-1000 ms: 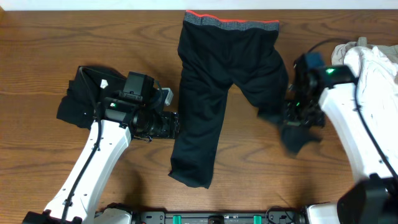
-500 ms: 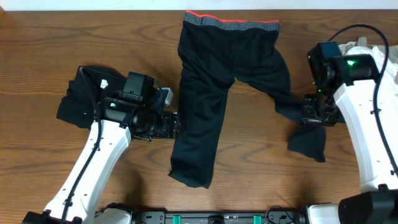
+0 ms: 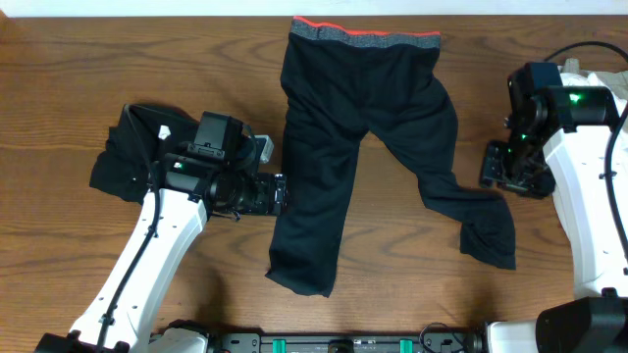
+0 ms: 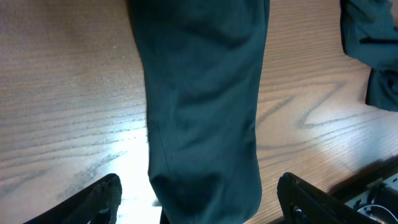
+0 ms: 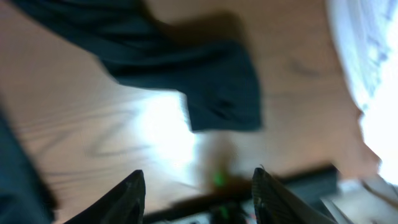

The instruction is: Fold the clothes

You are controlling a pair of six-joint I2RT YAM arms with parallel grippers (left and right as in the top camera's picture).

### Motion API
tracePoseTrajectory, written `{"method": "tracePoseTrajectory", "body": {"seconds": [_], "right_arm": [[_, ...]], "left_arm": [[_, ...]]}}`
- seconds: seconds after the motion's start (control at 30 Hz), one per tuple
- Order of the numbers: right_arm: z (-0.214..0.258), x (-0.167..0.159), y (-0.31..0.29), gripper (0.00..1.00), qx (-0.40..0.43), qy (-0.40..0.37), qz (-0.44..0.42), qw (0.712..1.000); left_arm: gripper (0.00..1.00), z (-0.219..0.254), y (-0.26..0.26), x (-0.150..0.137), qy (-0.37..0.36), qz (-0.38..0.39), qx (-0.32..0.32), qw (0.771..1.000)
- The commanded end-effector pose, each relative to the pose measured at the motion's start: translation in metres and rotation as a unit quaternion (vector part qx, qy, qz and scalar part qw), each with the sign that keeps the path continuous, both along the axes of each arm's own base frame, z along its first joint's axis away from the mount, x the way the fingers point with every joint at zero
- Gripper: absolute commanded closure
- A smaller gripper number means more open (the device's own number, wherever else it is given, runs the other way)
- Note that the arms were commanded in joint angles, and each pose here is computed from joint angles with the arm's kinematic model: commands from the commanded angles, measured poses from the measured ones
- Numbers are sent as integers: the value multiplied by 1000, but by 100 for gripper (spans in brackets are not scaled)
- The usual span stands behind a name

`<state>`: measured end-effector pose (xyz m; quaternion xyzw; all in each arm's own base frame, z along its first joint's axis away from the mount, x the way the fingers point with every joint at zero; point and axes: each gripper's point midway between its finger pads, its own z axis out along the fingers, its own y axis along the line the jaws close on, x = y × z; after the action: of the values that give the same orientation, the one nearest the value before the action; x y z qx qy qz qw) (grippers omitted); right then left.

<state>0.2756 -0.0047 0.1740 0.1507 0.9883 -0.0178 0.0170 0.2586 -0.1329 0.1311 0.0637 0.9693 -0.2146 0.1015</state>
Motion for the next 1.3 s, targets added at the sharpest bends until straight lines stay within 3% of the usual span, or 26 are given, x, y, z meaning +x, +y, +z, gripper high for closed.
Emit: {"method": "tracePoseTrajectory", "body": {"seconds": [0.0, 0.1, 0.27, 0.4, 0.57, 0.67, 0.77, 0.9, 1.0, 1.07, 1.1, 1.17, 1.27], "right_arm": [[-14, 11, 31, 55, 85, -14, 37, 996], [-37, 36, 52, 82, 133, -46, 49, 989], [-94, 86, 71, 99, 167, -84, 28, 982], [-118, 119, 91, 99, 226, -107, 14, 968], [-115, 132, 101, 99, 259, -131, 29, 957], [-99, 131, 101, 99, 256, -145, 49, 954], [-76, 124, 100, 98, 250, -159, 77, 952], [-46, 114, 94, 95, 229, -184, 93, 951], [-30, 109, 88, 95, 208, -200, 91, 953], [-22, 107, 87, 95, 205, -209, 98, 951], [-19, 106, 87, 94, 205, -213, 99, 950], [-17, 105, 87, 95, 204, -216, 101, 949], [-16, 105, 87, 94, 204, -216, 101, 949]], "left_arm": [[17, 1, 1, 3, -8, 2, 3, 1000], [17, 2, 0, 5, -13, 2, 2, 1000], [18, 2, 0, 6, -15, 2, 1, 1000], [33, 8, -4, 19, -51, -9, -4, 999], [34, 6, -8, 48, -106, -30, 2, 994], [45, -23, -9, 52, -66, -32, 11, 997], [64, -60, -8, 46, -4, -33, 25, 999], [74, -98, -6, 40, 60, -18, 36, 997], [71, -112, -6, 40, 80, -9, 38, 996], [55, -117, -8, 37, 92, -9, 35, 995], [40, -120, -9, 36, 96, -11, 37, 995], [29, -124, -11, 33, 102, -16, 39, 994], [29, -132, -18, 26, 125, -6, 42, 991]]}}
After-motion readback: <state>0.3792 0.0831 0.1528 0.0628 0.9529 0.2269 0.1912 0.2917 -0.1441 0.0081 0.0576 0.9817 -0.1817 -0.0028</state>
